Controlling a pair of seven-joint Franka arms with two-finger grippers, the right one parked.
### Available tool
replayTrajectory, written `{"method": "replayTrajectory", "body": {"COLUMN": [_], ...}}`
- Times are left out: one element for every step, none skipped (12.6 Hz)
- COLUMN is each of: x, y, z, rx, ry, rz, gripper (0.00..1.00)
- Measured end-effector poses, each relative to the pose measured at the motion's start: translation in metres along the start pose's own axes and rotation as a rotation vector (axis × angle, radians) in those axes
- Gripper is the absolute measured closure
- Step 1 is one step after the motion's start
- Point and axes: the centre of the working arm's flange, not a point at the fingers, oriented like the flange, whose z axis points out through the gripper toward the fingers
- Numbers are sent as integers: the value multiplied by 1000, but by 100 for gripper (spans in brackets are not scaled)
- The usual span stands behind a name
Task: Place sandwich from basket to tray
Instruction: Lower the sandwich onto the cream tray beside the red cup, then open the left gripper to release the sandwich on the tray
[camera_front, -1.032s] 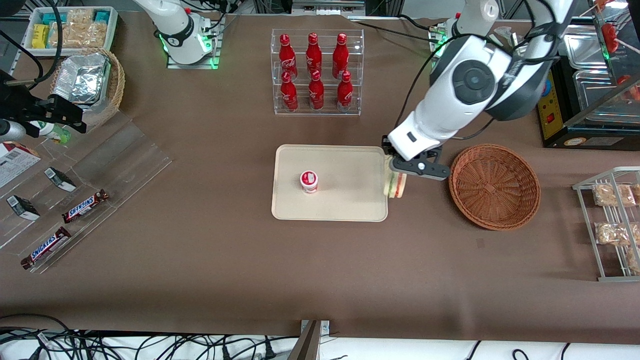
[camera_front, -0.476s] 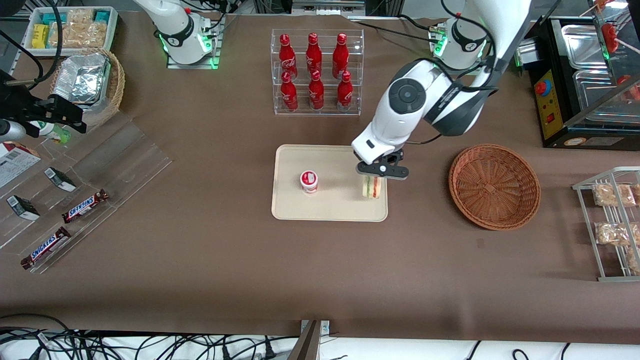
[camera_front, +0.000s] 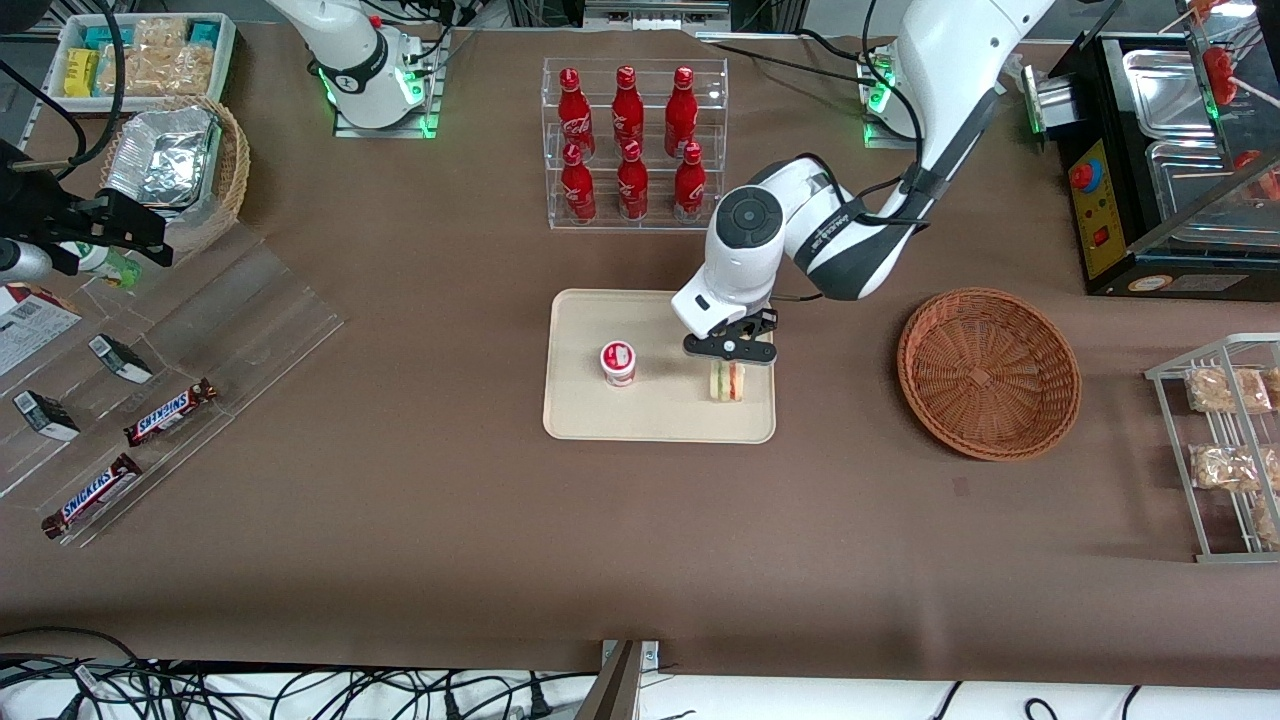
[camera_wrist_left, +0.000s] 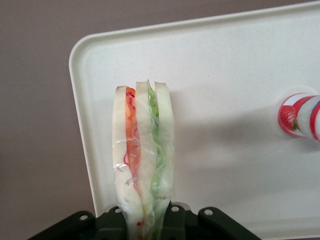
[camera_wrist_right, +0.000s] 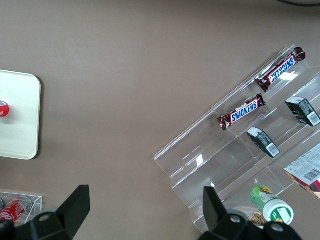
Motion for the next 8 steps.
{"method": "replayTrajectory", "body": {"x": [-1, -1, -1, -2, -3, -5, -6, -7], "y": [3, 5, 6, 6, 8, 10, 12, 13], "z": [6, 10, 15, 19, 23, 27, 30, 31], "rx": [-7, -13, -7, 3, 13, 20, 22, 22], "ry": [0, 3, 7, 9, 12, 13, 11, 10], "rz": [3, 6, 7, 8, 9, 10, 8, -1], "gripper": [81, 81, 81, 81, 81, 81, 82, 83]}}
